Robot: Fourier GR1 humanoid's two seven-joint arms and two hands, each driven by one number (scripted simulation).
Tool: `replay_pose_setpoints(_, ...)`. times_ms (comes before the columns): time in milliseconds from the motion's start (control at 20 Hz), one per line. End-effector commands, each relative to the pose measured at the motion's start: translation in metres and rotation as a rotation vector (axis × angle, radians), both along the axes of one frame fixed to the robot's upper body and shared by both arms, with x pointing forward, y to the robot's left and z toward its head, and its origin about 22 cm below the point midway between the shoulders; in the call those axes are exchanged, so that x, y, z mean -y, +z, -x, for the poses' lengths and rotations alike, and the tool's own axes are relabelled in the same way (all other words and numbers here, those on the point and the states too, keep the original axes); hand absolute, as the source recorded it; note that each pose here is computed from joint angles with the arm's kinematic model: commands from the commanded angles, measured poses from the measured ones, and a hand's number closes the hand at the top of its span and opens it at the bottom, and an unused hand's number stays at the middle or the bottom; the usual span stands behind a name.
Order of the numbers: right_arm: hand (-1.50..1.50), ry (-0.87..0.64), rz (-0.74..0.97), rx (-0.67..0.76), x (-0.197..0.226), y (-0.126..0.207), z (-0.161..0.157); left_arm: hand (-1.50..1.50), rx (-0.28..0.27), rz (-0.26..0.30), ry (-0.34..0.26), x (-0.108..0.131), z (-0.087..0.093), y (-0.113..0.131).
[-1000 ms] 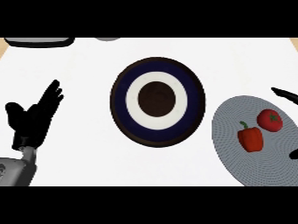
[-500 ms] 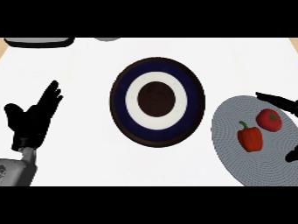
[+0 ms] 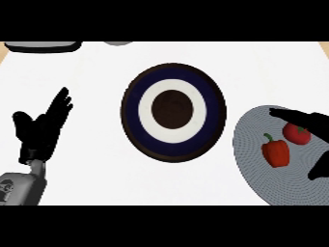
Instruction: Pick the bell pepper from the placemat and place it in the plate
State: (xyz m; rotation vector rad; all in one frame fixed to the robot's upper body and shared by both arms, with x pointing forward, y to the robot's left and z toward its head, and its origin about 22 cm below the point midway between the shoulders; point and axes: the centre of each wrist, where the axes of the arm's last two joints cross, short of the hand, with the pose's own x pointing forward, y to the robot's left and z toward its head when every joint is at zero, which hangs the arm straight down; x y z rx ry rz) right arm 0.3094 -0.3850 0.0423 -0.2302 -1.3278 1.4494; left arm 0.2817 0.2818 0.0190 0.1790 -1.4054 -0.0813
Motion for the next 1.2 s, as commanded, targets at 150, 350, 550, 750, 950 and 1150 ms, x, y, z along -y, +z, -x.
replay_pose_setpoints(150, -1.5, 0.002, 0.068, -0.028, -0.034, -0.005, -0.004, 0.0, 0.005, 0.002, 0.002, -0.009, 0.006, 0.002)
replay_pose_setpoints(350, -1.5, -0.01, 0.11, -0.03, -0.035, -0.01, -0.007, 0.0, 0.013, -0.005, -0.005, 0.007, -0.004, -0.011)
replay_pose_setpoints(550, -1.5, 0.006, 0.121, -0.008, -0.043, -0.024, -0.01, 0.0, 0.014, 0.005, -0.011, -0.015, 0.005, 0.013)
replay_pose_setpoints(750, -1.5, 0.013, 0.13, -0.014, -0.042, -0.019, -0.007, 0.0, -0.011, -0.01, -0.015, 0.003, 0.003, -0.011)
replay_pose_setpoints(950, 1.5, 0.093, 0.191, -0.065, -0.039, -0.025, -0.02, 0.0, 0.008, -0.002, 0.001, 0.008, 0.006, 0.004)
replay_pose_setpoints(1150, 1.5, 0.19, 0.153, -0.044, -0.041, -0.037, 0.001, 0.0, 0.007, 0.003, 0.01, -0.001, 0.006, -0.01)
